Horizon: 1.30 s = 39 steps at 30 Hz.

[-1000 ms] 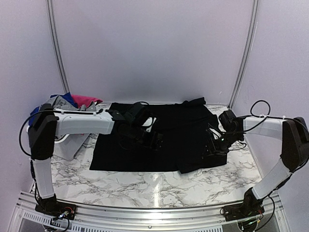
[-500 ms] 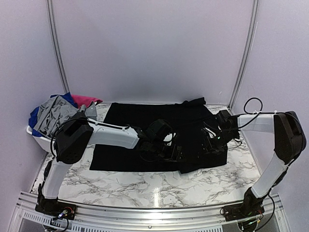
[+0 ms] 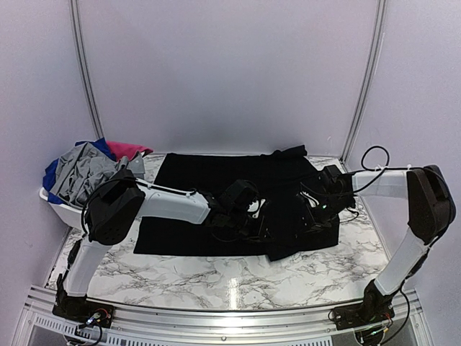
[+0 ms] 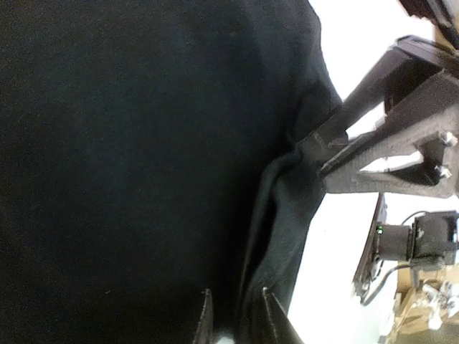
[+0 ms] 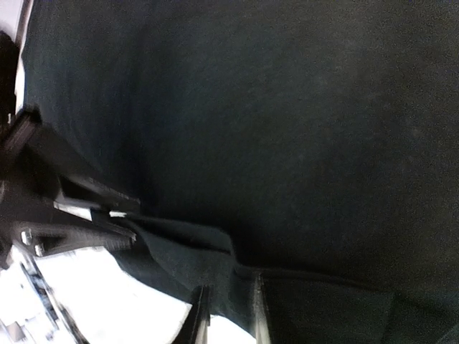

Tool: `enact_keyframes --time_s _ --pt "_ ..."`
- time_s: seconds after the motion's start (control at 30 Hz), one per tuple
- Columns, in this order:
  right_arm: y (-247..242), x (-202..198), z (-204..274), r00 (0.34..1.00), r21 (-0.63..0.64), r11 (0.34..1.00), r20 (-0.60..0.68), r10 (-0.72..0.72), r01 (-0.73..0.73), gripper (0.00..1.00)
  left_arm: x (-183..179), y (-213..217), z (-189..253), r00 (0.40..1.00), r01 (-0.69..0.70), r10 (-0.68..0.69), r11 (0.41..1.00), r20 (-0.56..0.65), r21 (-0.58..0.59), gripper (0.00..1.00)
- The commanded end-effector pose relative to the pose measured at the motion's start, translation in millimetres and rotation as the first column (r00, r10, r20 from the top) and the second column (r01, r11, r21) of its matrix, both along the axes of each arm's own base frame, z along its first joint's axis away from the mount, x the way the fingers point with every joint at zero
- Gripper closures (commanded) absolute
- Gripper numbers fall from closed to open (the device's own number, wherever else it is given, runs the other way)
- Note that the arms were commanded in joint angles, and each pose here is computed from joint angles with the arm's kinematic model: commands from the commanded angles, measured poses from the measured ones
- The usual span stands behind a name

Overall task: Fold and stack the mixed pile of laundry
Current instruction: Smooth out the flattened T-shirt at the center of the board.

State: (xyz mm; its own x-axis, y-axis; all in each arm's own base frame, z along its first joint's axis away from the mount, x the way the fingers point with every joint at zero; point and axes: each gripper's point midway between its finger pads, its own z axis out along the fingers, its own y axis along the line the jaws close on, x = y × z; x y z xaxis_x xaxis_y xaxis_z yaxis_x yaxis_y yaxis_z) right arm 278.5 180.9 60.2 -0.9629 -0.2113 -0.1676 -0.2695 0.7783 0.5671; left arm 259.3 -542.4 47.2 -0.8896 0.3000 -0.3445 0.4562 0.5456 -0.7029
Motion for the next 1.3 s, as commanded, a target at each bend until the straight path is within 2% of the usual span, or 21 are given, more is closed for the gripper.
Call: enact_keyframes --time_s 0.0,0.17,0.4,0.5,0.57,0.67,0.7,0.73,0.8,0.9,1.03,1.1,1.2,1.27 --pt "4 -4 15 1.0 0.016 1.0 0.025 0.016 -0.017 0.99 -6 -16 25 0.996 0.065 -0.06 0.995 0.064 -0.081 0.85" --pt "-4 -18 39 0.999 0.005 1.0 0.048 -0.02 0.019 1.0 -30 -22 39 0.969 0.18 -0.163 0.98 0.183 -0.079 0.96" --pt "-15 -63 62 0.995 0.037 0.995 0.013 -0.097 0.097 1.0 -78 -21 37 0.856 0.354 -0.348 0.933 0.383 0.058 0.93" --pt "-22 -79 66 0.99 0.03 0.99 0.012 -0.141 0.141 1.0 -105 -21 36 0.747 0.431 -0.444 0.89 0.495 0.148 0.92" --pt "-26 -80 77 0.982 0.039 0.982 0.043 -0.185 0.183 0.83 -131 -21 31 0.636 0.499 -0.532 0.836 0.559 0.228 0.92" --pt "-29 -78 89 0.968 0.054 0.97 0.075 -0.24 0.236 0.72 -156 -13 13 0.518 0.545 -0.627 0.766 0.582 0.34 0.91" --pt "-30 -78 90 0.966 0.055 0.969 0.075 -0.246 0.242 0.69 -161 -10 8 0.494 0.552 -0.646 0.75 0.582 0.364 0.87" --pt "-31 -78 89 0.964 0.048 0.967 0.074 -0.254 0.251 0.66 -165 -7 4 0.478 0.55 -0.659 0.74 0.581 0.386 0.72" --pt "-34 -79 84 0.963 0.026 0.965 0.072 -0.261 0.26 0.64 -162 -2 4 0.474 0.519 -0.654 0.748 0.589 0.414 0.45" --pt "-42 -82 76 0.958 -0.021 0.959 0.065 -0.28 0.282 0.64 -153 4 20 0.482 0.467 -0.608 0.788 0.631 0.402 0.32" --pt "-52 -92 69 0.942 -0.066 0.94 0.038 -0.333 0.335 0.62 -143 7 52 0.506 0.414 -0.519 0.847 0.689 0.335 0.26" --pt "-53 -101 65 0.936 -0.062 0.934 0.014 -0.353 0.353 0.62 -132 10 67 0.555 0.382 -0.457 0.883 0.695 0.275 0.25" --pt "-54 -118 54 0.928 -0.059 0.928 -0.041 -0.37 0.368 0.67 -109 22 83 0.655 0.314 -0.34 0.935 0.675 0.166 0.24" --pt "-55 -125 49 0.923 -0.054 0.925 -0.053 -0.38 0.377 0.69 -93 34 90 0.698 0.253 -0.272 0.959 0.662 0.127 0.24"
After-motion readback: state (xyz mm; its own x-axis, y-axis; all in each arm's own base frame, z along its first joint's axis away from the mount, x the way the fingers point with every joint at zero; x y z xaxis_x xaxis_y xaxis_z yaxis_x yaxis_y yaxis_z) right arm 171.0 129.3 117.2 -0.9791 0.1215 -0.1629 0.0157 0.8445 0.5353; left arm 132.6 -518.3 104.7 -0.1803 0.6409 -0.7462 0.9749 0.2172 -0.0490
